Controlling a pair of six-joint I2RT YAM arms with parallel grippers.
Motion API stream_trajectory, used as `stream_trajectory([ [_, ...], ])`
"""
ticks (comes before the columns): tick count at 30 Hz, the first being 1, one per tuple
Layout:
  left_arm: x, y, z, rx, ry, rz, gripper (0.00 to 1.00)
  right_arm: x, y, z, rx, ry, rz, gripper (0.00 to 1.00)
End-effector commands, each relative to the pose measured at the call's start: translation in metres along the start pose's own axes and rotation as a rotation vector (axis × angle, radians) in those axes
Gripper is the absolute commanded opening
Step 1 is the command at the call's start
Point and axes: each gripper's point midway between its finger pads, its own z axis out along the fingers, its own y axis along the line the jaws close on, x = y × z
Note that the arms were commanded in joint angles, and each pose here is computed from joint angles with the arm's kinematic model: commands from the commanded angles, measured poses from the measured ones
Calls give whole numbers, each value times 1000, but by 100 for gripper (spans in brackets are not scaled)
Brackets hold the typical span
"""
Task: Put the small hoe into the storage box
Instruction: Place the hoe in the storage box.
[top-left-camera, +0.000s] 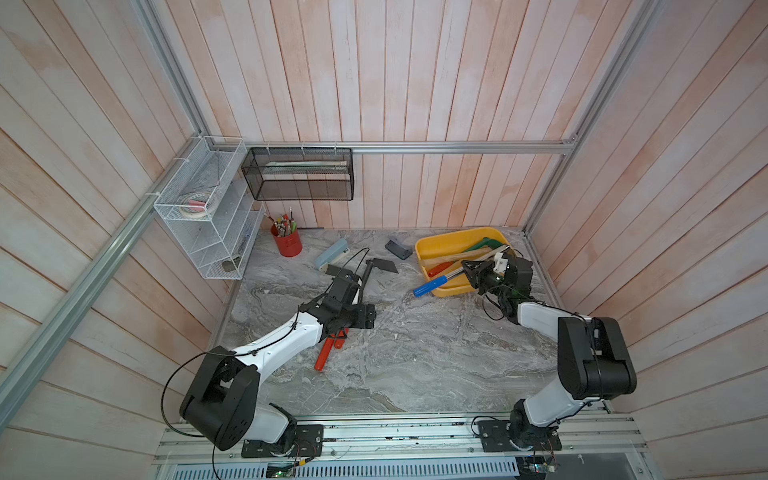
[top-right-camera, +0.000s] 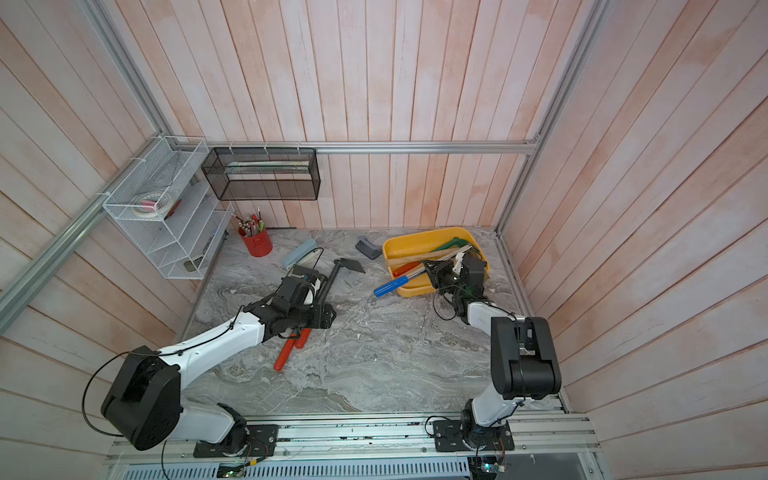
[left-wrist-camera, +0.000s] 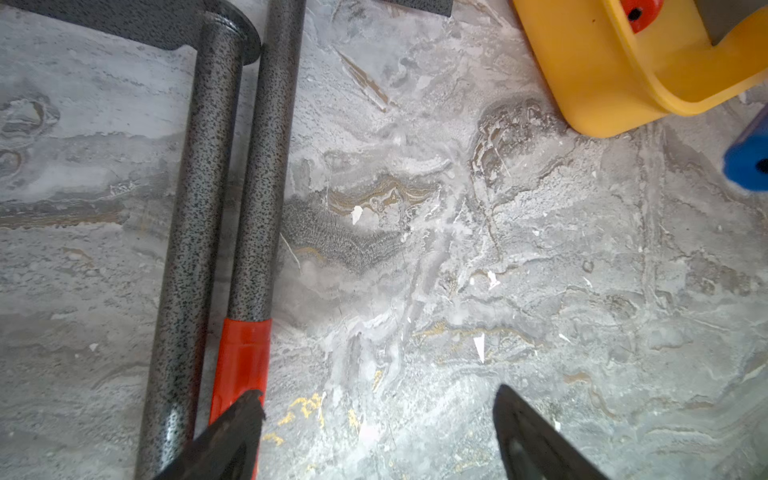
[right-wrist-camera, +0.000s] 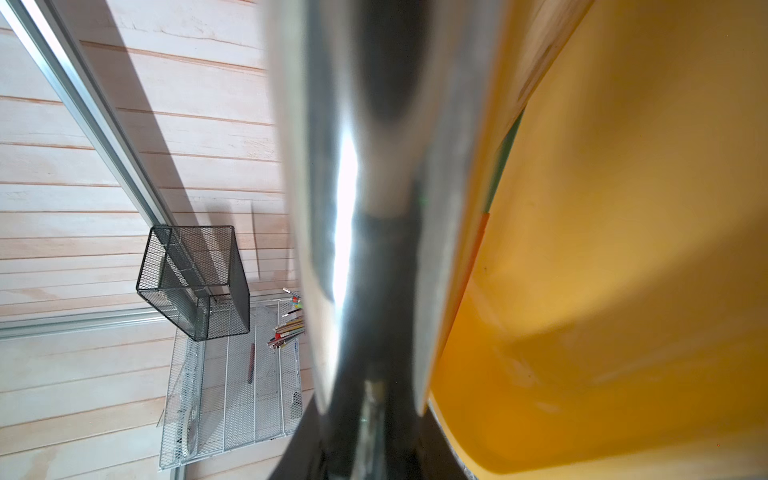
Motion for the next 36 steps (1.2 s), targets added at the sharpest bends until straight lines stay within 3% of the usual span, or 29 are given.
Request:
stream_trajectory([
  [1,7,7,1,-25,19,-11,89,-14,37,1,-116,-18,-40,0],
  [36,13,14,-3,-50,20,-9,88,-60,4,21,-73,-71,113,0],
])
